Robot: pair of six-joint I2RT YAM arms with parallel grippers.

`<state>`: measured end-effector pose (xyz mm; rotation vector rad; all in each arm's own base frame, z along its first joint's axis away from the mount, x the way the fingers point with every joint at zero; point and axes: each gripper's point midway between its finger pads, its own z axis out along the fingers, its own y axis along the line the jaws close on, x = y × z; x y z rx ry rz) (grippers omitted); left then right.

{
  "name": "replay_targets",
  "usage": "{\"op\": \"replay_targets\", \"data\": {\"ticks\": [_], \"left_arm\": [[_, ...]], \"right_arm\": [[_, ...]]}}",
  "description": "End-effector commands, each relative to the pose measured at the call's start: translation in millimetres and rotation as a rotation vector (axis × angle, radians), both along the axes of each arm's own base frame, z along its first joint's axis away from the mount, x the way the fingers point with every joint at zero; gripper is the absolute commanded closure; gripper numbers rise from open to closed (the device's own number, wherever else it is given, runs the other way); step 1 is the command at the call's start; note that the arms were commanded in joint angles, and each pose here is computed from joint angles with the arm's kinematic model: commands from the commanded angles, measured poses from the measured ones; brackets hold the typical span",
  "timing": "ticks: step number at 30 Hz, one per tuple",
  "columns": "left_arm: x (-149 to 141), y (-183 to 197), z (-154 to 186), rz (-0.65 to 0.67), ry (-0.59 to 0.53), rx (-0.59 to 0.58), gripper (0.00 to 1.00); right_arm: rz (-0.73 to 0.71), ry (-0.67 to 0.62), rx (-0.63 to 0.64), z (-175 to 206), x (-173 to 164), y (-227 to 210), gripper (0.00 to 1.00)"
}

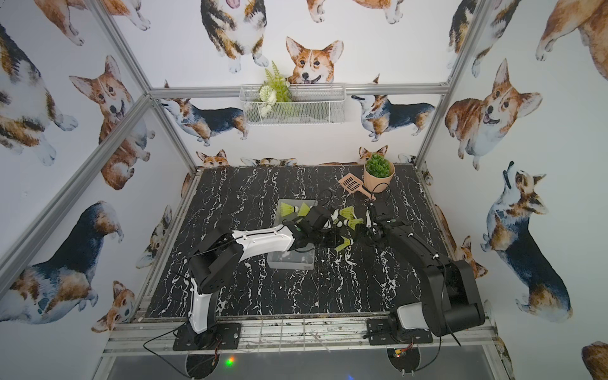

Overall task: Put the shuttlecocks into the storage box
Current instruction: Pick up the shuttlecock at the center of the board, then place the shuttlecock in the storage box.

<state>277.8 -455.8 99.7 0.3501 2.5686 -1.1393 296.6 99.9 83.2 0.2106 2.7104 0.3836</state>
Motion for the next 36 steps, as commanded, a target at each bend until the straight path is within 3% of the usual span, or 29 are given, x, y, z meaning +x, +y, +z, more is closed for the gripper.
{"op": "replay_targets", "data": {"ticks": [1, 8, 15, 24, 29, 36], "left_arm": [[5, 8, 32, -0.018, -0.072, -0.009, 1.0], [12, 53, 97, -0.032, -0.163, -0.026, 1.0], [22, 119, 130, 0.006, -0.182, -0.035, 1.0], [40, 195, 109, 0.05, -0.167, 0.091, 1.0], [45, 215, 95, 0.039, -0.144, 0.143, 1.0], [53, 225, 77, 0.005, -0.128, 0.201, 1.0]], "right_arm": [[-0.024, -0.038, -0.048, 15, -2, -11, 0.28], [-0.019, -0.087, -0.097, 32, -7, -22, 0.25], [-0.003, -0.083, -0.101, 30, -11, -23, 0.25], [0.027, -0.157, -0.057, 49, -11, -16, 0.25], [0.042, -0.231, -0.034, 69, -15, -14, 0.25], [0.049, -0.239, -0.017, 74, -20, -13, 0.25]]}}
